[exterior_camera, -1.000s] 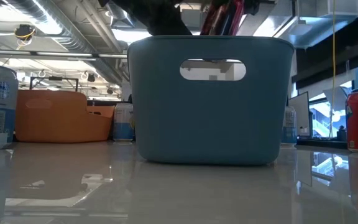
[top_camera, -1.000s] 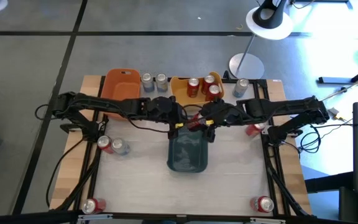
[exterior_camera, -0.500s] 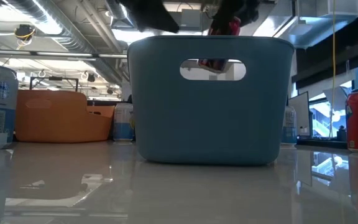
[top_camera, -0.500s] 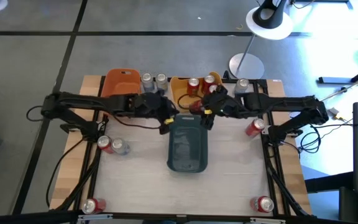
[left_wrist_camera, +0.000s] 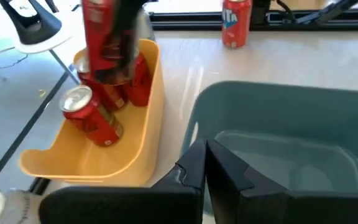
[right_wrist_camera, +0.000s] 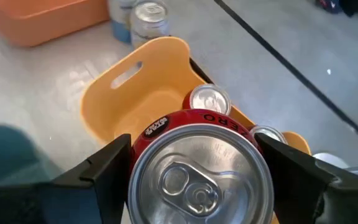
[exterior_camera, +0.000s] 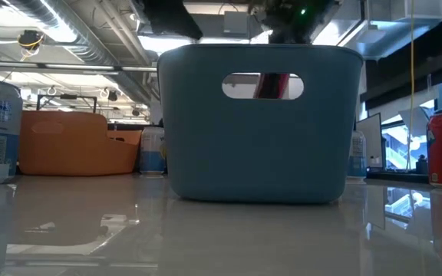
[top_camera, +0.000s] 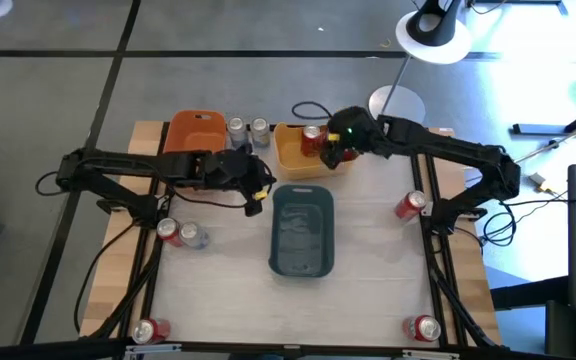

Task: Sort soda cans
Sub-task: Put the red soda can into the yellow bin

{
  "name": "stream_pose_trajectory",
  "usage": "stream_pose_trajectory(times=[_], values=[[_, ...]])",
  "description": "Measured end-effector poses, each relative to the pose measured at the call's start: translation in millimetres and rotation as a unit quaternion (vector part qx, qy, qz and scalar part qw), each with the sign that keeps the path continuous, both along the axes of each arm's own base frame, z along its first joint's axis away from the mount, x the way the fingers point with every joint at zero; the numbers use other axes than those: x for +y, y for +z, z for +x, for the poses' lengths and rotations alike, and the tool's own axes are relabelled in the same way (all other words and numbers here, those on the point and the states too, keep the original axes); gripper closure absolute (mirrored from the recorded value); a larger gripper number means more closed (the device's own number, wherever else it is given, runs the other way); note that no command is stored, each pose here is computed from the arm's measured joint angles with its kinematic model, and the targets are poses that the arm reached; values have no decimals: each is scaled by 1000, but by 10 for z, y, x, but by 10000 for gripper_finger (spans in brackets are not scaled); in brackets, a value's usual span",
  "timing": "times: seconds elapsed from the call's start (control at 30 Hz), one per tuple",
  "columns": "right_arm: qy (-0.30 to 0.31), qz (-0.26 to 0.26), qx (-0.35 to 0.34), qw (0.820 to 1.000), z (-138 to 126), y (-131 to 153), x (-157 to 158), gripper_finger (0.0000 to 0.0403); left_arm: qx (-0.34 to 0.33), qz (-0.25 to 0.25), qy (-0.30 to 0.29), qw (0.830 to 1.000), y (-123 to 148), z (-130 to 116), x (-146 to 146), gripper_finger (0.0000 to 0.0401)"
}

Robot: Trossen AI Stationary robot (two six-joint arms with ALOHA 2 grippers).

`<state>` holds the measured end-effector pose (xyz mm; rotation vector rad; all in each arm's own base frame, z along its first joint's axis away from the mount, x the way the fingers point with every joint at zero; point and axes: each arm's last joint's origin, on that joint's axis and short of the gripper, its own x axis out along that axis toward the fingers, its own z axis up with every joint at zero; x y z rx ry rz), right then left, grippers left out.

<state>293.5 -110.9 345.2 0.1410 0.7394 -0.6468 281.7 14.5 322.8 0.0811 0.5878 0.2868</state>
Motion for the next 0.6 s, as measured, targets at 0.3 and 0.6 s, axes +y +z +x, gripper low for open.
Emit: stream_pose_trajectory(times=[0.3,0.6], values=[[-6,51,21,998,146,-369,-355,117,2,-40,40,998,-562,-50,71,396],[9,69,77,995,348,-750,-443,118,-10,-39,39,998,-700,-64,68,396]])
